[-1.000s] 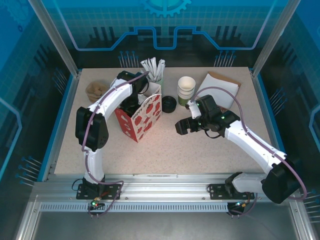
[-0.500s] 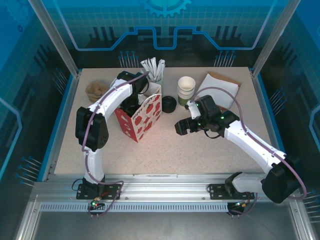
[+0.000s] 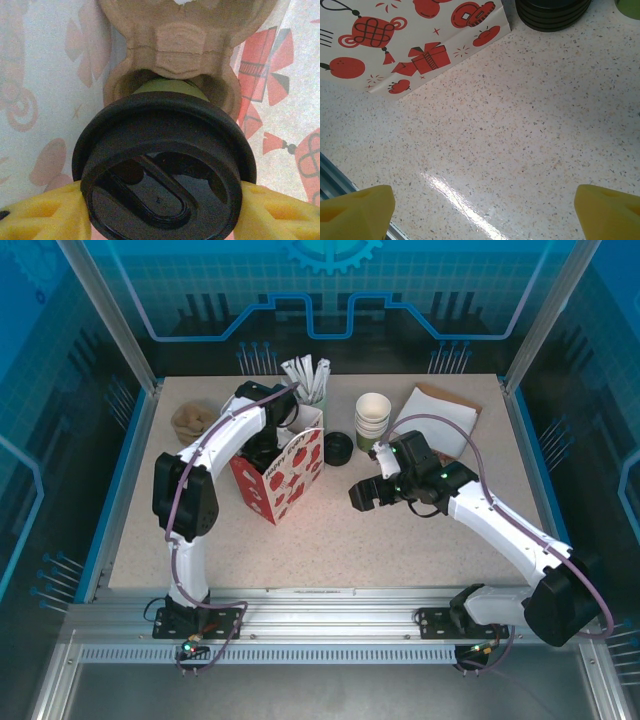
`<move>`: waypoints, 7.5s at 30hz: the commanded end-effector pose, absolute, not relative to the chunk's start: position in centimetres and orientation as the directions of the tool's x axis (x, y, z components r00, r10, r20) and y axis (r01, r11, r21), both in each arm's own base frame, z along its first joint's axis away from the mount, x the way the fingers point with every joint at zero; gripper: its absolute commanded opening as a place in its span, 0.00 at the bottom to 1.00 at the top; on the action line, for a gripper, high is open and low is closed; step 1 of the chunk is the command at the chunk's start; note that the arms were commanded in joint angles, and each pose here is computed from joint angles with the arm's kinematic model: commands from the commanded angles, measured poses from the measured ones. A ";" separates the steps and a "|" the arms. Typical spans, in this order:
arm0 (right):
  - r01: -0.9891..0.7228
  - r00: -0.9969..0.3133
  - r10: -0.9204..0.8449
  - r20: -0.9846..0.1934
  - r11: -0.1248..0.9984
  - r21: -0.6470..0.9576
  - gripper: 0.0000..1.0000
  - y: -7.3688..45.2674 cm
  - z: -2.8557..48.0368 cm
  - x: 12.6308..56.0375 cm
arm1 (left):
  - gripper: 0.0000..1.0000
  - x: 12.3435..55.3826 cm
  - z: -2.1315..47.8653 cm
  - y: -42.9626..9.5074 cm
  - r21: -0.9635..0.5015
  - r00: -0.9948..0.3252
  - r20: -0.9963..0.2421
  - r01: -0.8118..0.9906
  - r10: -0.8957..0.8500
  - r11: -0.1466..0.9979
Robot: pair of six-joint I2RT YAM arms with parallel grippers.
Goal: Pack the takeout coffee
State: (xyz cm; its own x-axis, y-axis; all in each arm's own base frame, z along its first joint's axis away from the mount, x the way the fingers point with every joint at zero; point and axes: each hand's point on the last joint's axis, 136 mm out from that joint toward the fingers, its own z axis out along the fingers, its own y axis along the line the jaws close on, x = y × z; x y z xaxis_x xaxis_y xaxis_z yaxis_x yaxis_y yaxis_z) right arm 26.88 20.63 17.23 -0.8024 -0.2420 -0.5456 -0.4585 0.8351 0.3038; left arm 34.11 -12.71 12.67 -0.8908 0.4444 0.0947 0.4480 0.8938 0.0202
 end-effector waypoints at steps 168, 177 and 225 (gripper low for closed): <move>-0.662 -0.123 -0.135 -0.983 0.749 -0.020 0.07 29.4 51.8 34.1 | 0.85 33.3 37.3 -10.8 -0.319 -0.476 -0.861 0.236 -0.177 0.918; -0.698 -0.180 -0.205 -0.962 0.716 -0.022 0.07 34.2 47.7 37.8 | 0.85 32.8 37.4 -10.7 -0.318 -0.468 -0.866 0.242 -0.177 0.917; 0.206 -0.803 0.187 -0.566 0.978 0.031 0.74 0.1 14.8 51.2 | 0.81 29.8 41.2 -26.3 -0.401 -0.474 -0.878 0.658 -0.063 0.638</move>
State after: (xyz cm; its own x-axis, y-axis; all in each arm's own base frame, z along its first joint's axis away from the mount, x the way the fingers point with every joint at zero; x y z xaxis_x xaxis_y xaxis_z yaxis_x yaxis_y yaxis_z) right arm 49.35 0.91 14.00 -0.8263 0.1643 -0.5388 0.1664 0.9850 0.0450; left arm 30.03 -25.59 39.54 -0.5174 -0.0761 -0.8524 0.6138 0.6611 -0.4315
